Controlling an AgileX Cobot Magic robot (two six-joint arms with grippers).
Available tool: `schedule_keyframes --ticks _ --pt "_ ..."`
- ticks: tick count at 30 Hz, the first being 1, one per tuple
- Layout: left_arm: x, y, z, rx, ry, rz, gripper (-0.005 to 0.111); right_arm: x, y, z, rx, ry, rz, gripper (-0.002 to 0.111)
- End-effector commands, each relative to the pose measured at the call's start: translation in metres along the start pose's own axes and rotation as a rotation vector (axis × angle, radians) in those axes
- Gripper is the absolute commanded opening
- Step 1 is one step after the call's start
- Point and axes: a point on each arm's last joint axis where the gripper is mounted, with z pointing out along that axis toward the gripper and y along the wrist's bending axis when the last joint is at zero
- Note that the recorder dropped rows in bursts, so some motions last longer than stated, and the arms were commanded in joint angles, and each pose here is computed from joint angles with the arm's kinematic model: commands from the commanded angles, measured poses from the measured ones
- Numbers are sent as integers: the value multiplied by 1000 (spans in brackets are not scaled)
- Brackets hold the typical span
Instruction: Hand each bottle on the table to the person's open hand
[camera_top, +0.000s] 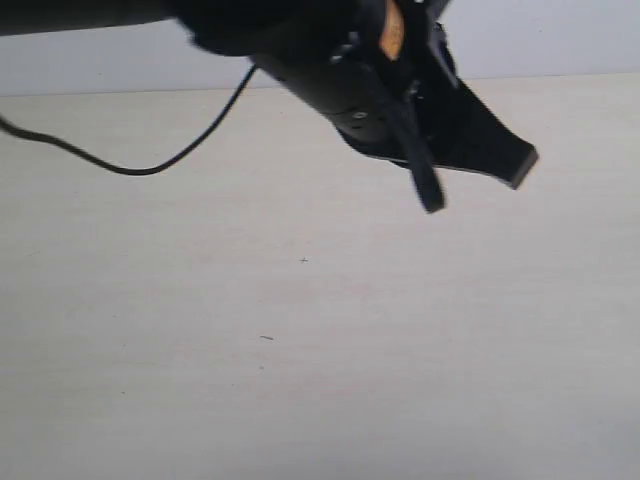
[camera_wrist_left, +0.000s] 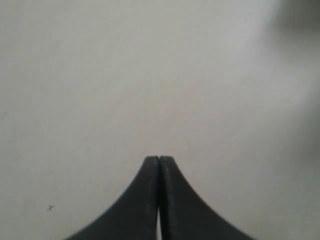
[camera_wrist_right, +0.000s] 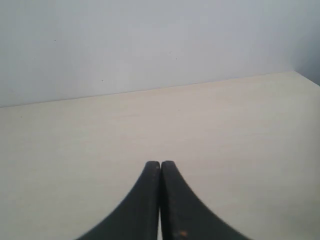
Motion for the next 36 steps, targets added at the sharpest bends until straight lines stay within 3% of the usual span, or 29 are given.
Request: schedule_keyframes --ticks 1,4,6,10,30,33,36 --pt "41 32 -39 -10 -151 -2 0 0 0 0 -4 -9 -4 0" --pt "92 62 -69 -77 -253 75 0 0 0 0 -4 -9 -4 0" --pt "118 77 -85 -122 -254 42 0 0 0 0 -4 -9 -4 0" --pt "145 87 -94 -157 -232 14 0 0 0 0 -4 -9 -4 0" --pt "149 91 -104 -177 -255 3 0 0 0 0 -4 -9 -4 0" --pt "153 107 -131 -263 -319 -55 0 0 0 0 -4 -9 -4 0" --pt "166 126 -172 -377 -456 -252 0 0 0 0 -4 -9 -4 0"
